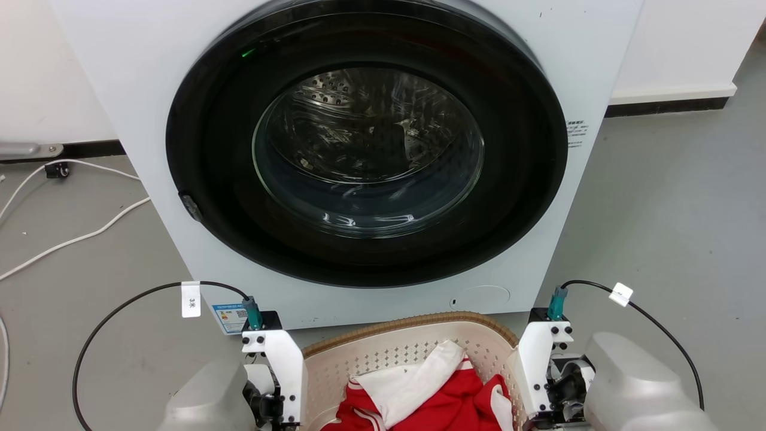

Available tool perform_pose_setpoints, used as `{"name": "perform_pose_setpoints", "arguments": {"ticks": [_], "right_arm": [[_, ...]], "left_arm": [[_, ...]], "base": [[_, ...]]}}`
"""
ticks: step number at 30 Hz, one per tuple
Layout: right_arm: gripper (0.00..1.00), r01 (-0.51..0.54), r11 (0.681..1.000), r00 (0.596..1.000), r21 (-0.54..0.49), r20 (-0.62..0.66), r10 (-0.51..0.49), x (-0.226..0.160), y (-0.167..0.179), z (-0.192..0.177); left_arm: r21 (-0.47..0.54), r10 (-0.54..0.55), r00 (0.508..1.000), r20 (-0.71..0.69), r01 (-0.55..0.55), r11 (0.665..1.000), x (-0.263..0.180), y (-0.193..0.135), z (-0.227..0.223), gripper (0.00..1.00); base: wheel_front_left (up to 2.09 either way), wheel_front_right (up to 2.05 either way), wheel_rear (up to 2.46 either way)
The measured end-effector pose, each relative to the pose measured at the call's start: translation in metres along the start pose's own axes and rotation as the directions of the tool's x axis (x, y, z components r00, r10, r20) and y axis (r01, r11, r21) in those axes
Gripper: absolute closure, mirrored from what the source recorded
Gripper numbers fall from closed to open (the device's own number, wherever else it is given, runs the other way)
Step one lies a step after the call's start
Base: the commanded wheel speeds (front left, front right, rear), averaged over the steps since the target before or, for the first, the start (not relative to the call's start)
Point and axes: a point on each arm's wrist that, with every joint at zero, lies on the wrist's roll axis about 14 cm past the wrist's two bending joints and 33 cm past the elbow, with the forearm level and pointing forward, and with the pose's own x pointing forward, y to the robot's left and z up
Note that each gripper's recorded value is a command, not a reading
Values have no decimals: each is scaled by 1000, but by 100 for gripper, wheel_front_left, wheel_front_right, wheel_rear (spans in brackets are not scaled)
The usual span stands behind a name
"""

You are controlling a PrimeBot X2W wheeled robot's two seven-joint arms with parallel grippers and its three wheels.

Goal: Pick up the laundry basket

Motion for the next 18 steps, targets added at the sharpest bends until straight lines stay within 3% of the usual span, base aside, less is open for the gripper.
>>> {"name": "perform_pose_setpoints", "arguments": {"ticks": [18], "right_arm": [[100, -1, 1000, 1000, 8, -14, 1, 2, 0, -8]], "left_arm": [[9, 3, 1000, 6, -3, 1000, -1, -1, -4, 100]], "base": [[0, 0, 0]]}}
